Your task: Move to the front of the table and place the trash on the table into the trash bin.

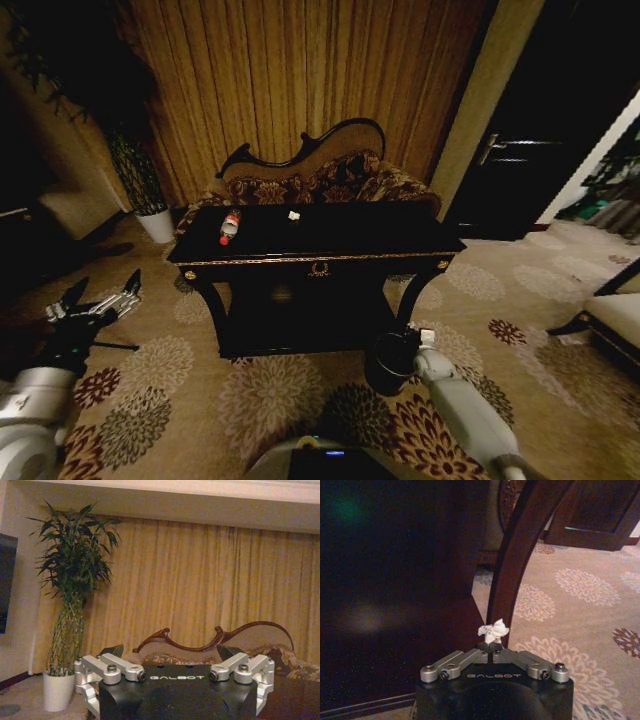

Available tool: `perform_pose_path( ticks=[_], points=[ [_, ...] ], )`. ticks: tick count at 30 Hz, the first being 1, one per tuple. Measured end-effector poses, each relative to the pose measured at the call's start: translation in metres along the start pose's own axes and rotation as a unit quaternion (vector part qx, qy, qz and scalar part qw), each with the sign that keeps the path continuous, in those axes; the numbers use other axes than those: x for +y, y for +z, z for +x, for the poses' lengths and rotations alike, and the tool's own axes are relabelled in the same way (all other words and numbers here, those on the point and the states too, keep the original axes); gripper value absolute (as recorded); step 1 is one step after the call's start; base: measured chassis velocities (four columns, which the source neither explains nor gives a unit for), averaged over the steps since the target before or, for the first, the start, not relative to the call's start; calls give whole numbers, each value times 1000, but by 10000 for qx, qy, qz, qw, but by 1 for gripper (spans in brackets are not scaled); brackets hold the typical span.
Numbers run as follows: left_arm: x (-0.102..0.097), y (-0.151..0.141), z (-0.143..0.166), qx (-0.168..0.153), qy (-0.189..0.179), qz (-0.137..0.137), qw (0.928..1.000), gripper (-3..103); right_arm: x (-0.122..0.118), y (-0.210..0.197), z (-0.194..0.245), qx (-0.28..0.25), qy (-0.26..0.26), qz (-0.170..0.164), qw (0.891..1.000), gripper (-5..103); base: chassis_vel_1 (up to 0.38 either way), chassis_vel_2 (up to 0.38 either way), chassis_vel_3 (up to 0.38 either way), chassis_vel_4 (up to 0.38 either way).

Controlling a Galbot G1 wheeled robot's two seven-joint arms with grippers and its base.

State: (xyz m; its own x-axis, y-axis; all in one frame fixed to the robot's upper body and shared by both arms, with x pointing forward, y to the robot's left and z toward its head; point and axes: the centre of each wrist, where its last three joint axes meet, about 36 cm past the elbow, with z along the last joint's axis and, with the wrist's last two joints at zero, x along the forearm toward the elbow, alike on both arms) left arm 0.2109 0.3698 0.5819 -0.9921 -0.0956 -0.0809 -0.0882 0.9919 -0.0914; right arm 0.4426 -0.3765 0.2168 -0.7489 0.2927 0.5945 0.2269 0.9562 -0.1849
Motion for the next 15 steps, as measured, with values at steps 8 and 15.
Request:
perform_pose_path(
  ticks=[8,15],
  points=[
    [0,0,0,-8,-2,3,10000,100,-9,5,0,28,-3,64,10000,18,0,0,0,0],
    [-1,1,-1,-27,11,27,10000,100,-12,8,2,22,7,77,10000,45,0,0,0,0]
  ],
)
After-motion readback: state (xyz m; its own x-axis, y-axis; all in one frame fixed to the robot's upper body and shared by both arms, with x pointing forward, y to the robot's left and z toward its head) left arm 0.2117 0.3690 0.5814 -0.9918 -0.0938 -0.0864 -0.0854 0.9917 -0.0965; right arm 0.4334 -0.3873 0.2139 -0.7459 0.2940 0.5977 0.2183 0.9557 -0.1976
